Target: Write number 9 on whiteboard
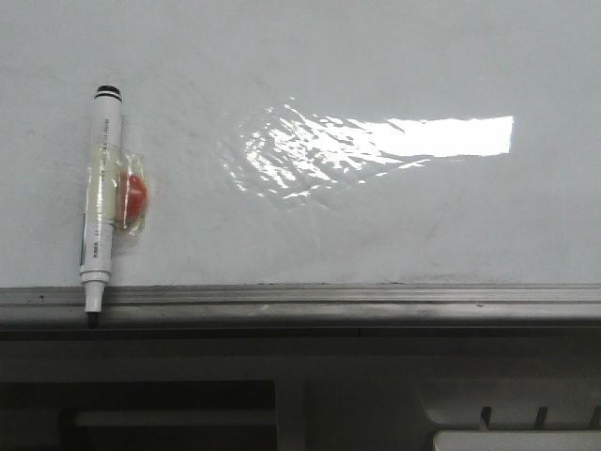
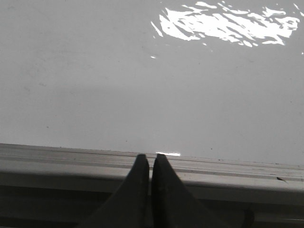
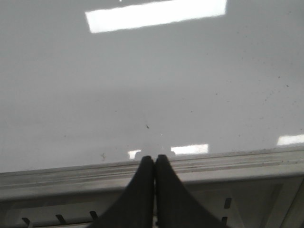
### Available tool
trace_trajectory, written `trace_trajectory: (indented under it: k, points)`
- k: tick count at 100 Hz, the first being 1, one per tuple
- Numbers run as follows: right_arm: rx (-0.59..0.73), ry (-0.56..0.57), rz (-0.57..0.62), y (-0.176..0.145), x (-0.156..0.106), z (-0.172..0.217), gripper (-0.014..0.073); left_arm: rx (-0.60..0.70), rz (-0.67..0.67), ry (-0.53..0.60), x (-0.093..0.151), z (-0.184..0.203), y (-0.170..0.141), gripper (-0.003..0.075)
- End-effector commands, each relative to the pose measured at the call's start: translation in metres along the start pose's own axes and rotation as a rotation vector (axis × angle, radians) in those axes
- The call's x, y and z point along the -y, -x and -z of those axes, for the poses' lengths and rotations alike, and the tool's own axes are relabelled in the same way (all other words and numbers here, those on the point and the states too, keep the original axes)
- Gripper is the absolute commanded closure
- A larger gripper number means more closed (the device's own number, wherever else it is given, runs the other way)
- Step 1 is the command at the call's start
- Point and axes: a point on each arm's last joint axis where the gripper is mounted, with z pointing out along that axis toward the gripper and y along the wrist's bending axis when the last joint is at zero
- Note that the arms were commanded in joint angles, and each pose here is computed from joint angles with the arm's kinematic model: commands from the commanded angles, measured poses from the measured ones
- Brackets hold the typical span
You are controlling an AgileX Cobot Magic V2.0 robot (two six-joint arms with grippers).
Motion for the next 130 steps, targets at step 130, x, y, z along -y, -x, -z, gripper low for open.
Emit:
trace_trajectory:
  k: [130]
  points:
    - [0.137, 0.004, 0.021, 0.006, 0.0, -0.001, 0.0664, 0.133, -0.024, 0.003, -0.002, -0.002, 0.001, 0.0741]
